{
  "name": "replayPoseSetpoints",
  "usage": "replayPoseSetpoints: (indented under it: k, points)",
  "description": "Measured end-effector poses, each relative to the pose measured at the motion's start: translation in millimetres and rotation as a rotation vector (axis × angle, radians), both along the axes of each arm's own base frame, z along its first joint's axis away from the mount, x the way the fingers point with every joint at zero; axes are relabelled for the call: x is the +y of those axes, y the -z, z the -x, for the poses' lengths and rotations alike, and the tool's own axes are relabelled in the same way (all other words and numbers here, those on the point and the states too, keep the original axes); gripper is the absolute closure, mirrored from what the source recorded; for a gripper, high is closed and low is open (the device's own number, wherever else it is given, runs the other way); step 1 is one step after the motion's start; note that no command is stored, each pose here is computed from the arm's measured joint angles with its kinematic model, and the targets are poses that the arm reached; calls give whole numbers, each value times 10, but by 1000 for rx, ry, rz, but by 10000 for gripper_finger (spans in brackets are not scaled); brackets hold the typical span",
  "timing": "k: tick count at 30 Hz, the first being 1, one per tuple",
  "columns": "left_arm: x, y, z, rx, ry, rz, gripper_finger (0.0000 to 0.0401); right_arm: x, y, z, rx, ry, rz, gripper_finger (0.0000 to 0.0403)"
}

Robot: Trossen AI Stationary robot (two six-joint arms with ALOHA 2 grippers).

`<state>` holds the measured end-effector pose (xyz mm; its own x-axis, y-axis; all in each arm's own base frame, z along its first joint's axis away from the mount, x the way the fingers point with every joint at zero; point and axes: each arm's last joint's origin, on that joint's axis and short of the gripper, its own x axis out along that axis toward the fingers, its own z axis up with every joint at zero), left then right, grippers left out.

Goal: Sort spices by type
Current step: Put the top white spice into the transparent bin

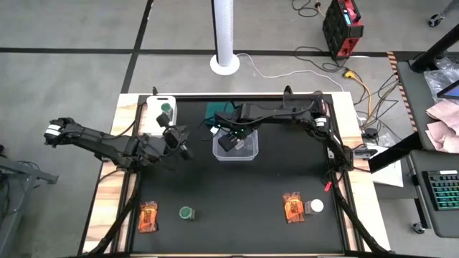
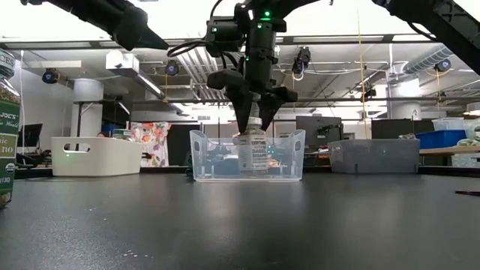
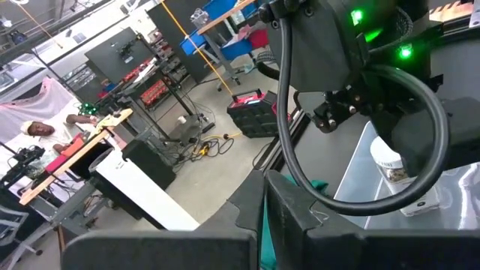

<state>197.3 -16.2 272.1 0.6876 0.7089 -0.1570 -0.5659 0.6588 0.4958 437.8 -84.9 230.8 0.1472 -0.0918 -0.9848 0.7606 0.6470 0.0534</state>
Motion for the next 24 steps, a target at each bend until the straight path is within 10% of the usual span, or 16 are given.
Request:
replayPoseSetpoints:
  k: [24]
  points:
    - [0, 0, 0, 0, 0, 0, 401, 7, -156, 52, -26, -65, 28, 98]
